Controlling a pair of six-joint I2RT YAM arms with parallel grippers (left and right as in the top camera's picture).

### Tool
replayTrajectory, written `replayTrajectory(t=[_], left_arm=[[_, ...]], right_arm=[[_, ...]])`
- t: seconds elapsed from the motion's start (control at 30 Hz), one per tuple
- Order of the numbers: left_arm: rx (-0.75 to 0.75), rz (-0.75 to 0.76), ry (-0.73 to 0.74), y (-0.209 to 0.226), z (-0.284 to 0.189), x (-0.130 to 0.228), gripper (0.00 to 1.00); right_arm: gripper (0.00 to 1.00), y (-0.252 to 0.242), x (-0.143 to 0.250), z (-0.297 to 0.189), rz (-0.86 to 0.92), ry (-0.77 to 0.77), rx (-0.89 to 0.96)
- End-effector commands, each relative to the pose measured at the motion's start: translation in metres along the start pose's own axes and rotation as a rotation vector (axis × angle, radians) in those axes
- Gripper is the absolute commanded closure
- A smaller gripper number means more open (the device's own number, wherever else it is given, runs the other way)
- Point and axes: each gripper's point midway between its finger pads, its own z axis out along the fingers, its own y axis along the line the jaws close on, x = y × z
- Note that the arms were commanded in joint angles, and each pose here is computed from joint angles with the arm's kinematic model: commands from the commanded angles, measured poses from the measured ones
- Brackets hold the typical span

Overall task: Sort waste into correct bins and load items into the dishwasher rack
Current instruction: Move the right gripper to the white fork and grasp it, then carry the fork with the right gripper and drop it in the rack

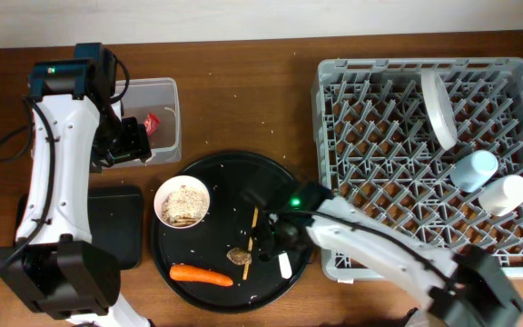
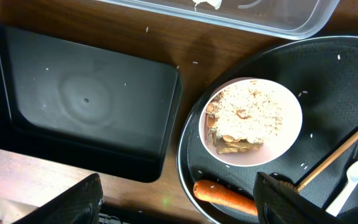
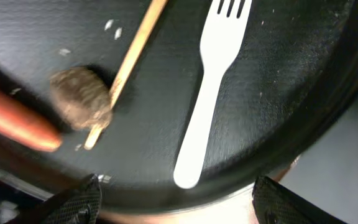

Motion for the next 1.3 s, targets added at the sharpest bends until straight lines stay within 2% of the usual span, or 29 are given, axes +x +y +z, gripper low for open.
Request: replayTrajectory(t=[0.0, 0.27, 0.43, 0.5, 0.63, 0.93, 1.1, 1.27], left_arm=[[0.001, -0.005, -0.021, 0.001, -0.007, 0.001, 0.22], [0.000, -0.005, -0.018, 0.001, -0.007, 0.001, 0.23], [0.000, -0.005, -0.018, 0.001, -0.007, 0.001, 0.23], [0.000, -0.005, -0.018, 0.001, -0.007, 0.001, 0.23], [0.000, -0.005, -0.018, 0.001, -0.007, 0.001, 0.23], [0.000, -0.005, -0.018, 0.001, -0.007, 0.001, 0.23], [0.000, -0.005, -0.019, 0.001, -0.007, 0.001, 0.23], [0.000, -0.005, -0.019, 0.001, -0.007, 0.001, 0.22]], right_arm=[[0.20, -0.009, -0.010, 0.022, 0.064, -0.017, 0.078], [0.25, -0.013, -0.017, 0.063, 0.067, 0.018, 0.120], [0.37, -0.017, -0.017, 0.075, 0.067, 0.036, 0.141], [0.46, -0.016, -0.017, 0.076, 0.068, 0.036, 0.141], [0.70, -0.016, -0.017, 0.076, 0.068, 0.035, 0.140], [0.90, -0.015, -0.019, 0.075, 0.080, 0.031, 0.134], [0.94, -0.011, -0.033, 0.055, 0.099, -0.016, 0.111], [0.96, -0.025, -0.060, -0.013, 0.172, -0.121, 0.065]])
